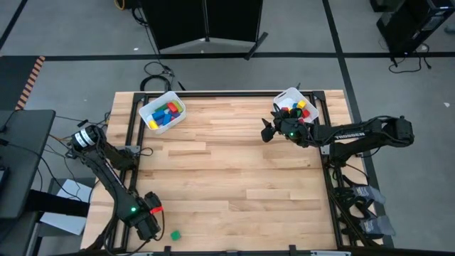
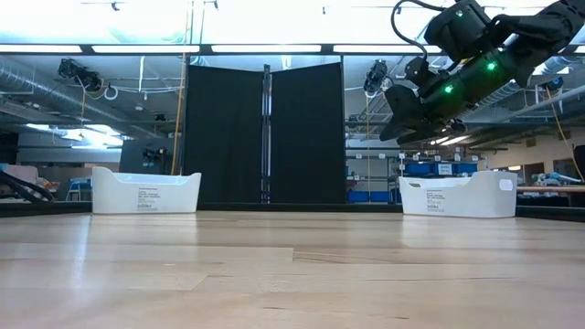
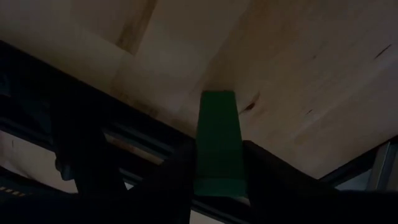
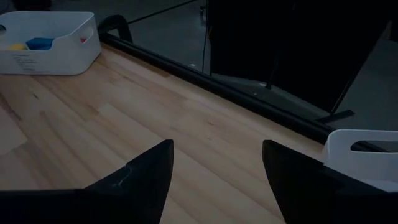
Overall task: Sort blocks by size
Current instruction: Put the large green block into the left white bin
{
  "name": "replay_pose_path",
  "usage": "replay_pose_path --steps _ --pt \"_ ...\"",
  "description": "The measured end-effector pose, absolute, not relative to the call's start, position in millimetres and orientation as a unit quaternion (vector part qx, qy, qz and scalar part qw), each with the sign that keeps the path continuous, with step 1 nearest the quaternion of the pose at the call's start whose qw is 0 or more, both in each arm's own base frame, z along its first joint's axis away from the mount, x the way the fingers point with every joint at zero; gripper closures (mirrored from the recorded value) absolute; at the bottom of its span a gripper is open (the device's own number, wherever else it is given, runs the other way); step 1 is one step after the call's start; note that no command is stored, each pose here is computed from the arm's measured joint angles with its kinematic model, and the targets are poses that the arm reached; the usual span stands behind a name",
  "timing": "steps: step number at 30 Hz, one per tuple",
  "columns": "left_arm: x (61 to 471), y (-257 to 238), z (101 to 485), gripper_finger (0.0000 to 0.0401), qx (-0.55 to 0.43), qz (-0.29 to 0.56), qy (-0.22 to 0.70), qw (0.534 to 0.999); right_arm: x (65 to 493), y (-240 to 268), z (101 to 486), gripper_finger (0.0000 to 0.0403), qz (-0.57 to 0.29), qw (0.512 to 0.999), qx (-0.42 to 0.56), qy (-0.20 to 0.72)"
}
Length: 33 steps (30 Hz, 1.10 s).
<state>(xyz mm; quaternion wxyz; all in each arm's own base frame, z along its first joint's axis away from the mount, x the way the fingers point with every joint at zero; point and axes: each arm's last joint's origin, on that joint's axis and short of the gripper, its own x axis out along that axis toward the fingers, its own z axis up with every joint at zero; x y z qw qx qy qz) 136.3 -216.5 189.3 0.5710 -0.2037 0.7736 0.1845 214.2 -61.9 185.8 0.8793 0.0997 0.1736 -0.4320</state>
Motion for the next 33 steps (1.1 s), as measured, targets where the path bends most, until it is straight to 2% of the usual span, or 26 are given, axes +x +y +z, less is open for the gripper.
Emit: replay_pose_path --steps 8,17,25,33 --pt "139.5 -213.2 191.8 0.0281 -0.198 0.194 0.743 0.609 214.6 -60.6 185.8 0.0146 -0.429 0.881 0.098 0.175" --pt "152.9 -189.7 210.0 0.0282 -0.158 0.257 0.651 0.696 217.1 -53.1 186.8 0.0146 -0.413 0.889 0.096 0.171" --pt "169.6 -135.1 233.3 0.0283 -0.105 0.378 0.529 0.753 225.7 -34.0 194.5 0.0146 -0.354 0.921 0.093 0.137" --pt "173.3 -60.5 261.9 0.0283 -0.080 0.506 0.413 0.753 243.0 -8.4 185.5 0.0146 -0.277 0.948 0.096 0.123"
